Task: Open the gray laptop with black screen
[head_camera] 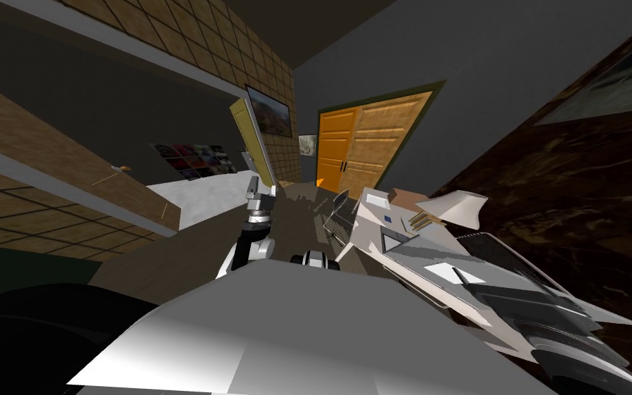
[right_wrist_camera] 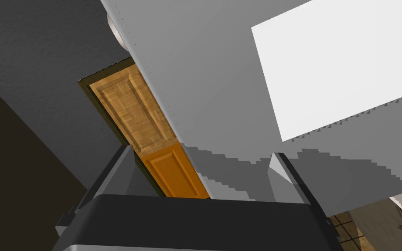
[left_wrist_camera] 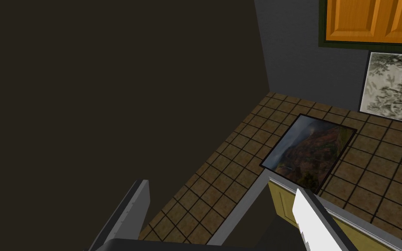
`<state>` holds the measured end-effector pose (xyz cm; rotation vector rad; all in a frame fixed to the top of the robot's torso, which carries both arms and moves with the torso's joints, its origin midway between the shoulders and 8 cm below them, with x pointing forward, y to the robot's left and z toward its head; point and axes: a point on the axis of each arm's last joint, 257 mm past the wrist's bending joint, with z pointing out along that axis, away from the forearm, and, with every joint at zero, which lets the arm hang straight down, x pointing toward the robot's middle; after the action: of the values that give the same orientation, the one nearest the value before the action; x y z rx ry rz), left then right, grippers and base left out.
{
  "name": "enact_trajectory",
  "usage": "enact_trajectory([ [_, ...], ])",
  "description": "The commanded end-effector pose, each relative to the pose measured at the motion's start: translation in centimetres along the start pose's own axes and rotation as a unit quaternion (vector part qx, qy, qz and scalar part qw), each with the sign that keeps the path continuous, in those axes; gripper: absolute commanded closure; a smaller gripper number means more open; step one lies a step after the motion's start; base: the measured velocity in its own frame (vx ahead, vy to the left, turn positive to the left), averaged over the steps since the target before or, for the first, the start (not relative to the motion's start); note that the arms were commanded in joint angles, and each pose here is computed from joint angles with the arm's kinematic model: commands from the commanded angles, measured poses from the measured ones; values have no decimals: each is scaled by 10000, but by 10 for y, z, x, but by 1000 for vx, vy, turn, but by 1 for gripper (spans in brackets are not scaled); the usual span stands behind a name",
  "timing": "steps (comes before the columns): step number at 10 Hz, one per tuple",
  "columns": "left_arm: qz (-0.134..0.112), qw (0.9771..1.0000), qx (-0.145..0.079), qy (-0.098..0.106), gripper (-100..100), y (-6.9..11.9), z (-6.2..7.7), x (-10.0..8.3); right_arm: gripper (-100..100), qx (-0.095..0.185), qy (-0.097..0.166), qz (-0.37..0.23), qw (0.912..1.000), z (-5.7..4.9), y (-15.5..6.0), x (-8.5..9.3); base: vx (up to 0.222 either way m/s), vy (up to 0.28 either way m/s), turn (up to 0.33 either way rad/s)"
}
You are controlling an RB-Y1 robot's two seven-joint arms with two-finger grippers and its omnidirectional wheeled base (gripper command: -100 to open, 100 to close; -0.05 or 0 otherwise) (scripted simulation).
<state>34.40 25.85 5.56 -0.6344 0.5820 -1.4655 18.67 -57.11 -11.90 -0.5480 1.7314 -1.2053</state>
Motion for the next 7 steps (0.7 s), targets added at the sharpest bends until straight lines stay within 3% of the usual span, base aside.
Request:
enact_trajectory([
  [1, 0, 10000, 0, 0, 0, 0, 0, 0, -100, 179, -34, 228, 9996, 8, -1, -4, 35, 136, 22],
  [7, 0, 10000, 0, 0, 0, 0, 0, 0, -100, 560, -125, 781, 9953, 27, 0, -15, 54, 145, 20],
])
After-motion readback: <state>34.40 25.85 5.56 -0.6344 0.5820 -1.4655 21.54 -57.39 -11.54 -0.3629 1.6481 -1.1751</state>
